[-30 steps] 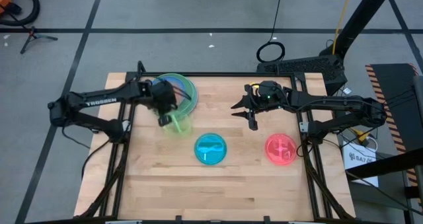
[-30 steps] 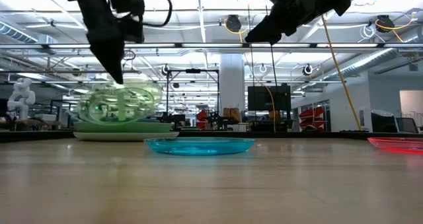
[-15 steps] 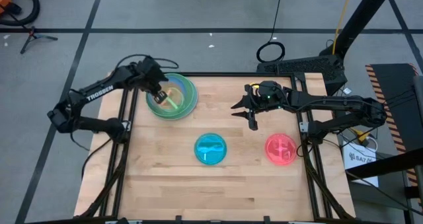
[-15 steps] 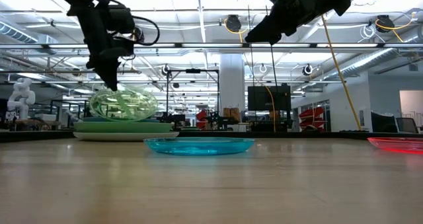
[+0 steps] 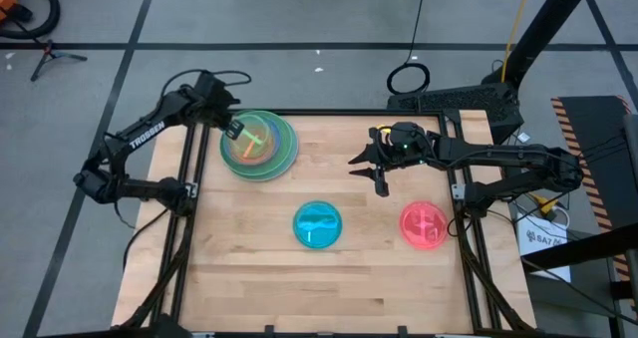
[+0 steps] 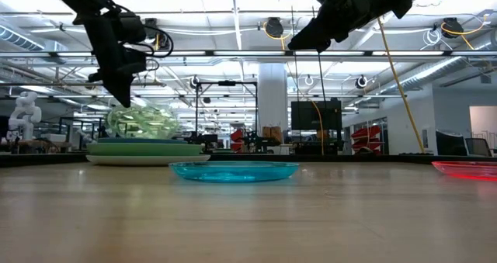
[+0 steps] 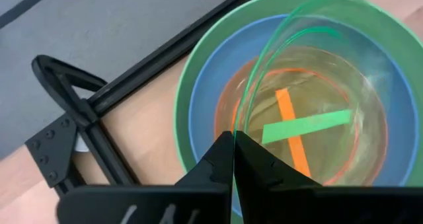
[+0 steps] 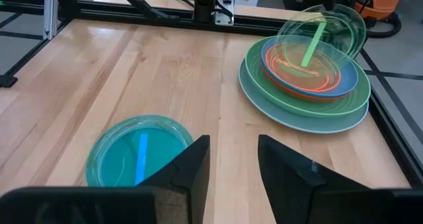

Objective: Stack plastic plates
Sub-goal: Stack the light green plate on top of the orange plate, then stack the blue plate on top of the green plate

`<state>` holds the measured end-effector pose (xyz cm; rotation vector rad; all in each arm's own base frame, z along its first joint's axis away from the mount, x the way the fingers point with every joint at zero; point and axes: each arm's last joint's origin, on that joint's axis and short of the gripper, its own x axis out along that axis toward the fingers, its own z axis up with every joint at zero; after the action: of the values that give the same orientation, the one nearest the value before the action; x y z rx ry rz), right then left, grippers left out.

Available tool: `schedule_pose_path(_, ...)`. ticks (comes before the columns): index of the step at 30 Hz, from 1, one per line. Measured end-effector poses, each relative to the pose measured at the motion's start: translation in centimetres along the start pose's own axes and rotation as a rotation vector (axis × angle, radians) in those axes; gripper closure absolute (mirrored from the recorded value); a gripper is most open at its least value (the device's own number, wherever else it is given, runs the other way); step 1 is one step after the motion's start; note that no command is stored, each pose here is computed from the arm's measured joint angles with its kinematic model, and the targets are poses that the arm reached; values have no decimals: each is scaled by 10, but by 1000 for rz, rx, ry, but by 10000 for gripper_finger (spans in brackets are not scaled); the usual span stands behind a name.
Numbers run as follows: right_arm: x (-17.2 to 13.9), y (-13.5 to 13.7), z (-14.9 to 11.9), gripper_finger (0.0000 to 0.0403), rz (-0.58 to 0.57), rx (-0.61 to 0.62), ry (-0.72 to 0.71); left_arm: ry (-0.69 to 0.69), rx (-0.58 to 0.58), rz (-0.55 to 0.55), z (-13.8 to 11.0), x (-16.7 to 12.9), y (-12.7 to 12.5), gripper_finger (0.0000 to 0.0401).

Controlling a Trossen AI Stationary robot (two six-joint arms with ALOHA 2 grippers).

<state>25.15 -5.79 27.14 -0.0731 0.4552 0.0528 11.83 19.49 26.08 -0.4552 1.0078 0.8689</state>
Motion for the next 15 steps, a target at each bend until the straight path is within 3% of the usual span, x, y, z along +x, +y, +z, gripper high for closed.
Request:
schedule_pose_path(4, 0, 0, 0, 282, 0, 1, 0, 10, -11, 6, -1, 0, 3, 381)
schedule_pose_path(15, 1, 0, -1, 282, 1, 1, 4, -10, -6, -2, 1, 0, 2, 283)
